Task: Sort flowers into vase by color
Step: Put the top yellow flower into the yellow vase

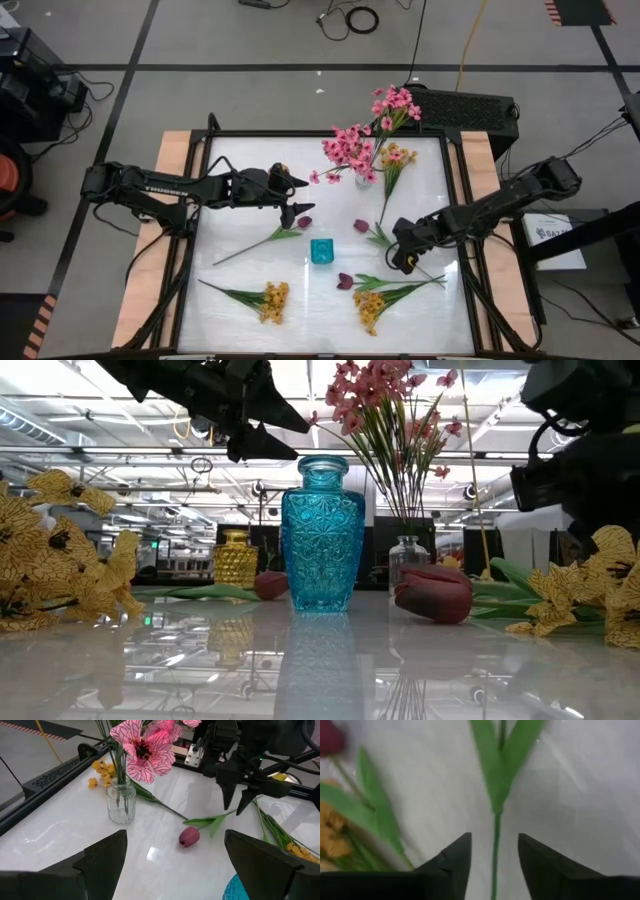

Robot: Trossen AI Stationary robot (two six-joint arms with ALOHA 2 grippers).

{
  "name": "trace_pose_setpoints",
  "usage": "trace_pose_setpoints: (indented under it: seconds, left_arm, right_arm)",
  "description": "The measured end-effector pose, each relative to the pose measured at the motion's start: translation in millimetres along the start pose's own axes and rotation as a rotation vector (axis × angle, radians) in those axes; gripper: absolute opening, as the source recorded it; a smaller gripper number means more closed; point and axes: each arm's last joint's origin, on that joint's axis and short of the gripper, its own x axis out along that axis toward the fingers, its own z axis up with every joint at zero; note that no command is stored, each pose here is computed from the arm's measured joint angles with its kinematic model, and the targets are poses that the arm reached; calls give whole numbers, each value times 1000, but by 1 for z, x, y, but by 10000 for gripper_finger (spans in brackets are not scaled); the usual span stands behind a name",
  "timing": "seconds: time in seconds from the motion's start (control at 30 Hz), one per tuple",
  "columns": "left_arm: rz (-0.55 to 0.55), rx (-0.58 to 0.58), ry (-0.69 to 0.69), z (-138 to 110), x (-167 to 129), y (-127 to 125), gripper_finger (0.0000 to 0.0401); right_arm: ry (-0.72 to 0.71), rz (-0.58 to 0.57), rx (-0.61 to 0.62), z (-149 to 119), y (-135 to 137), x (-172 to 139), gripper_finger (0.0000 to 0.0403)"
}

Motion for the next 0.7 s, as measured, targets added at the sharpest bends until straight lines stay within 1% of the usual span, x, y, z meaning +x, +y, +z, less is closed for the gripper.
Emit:
trace_pose_setpoints:
  seconds: [0.17, 0.23, 0.33, 0.4, 0.53, 0.6, 0.7]
  left_arm:
    - [-3, 3, 1, 0, 0, 0, 341]
    - [-4, 3, 1, 0, 0, 0, 341]
    - [-4, 4, 1, 0, 0, 0, 341]
    - [-3, 5, 1, 0, 0, 0, 341]
    - [-4, 5, 1, 0, 0, 0, 341]
    - [-3, 5, 1, 0, 0, 0, 341]
    - [-4, 4, 1, 0, 0, 0, 341]
  right_arm:
    - [-87, -32, 56, 11, -6, -2, 196]
    - [-127, -47, 68, 17, -7, -3, 206]
    - [-200, -93, 127, 27, -14, -5, 213]
    - [-283, -156, 178, 35, -21, -6, 214]
    - [-548, -318, 367, 50, -36, -12, 214]
    - [-638, -355, 429, 57, -41, -14, 214]
    - [-697, -368, 482, 67, -47, -13, 215]
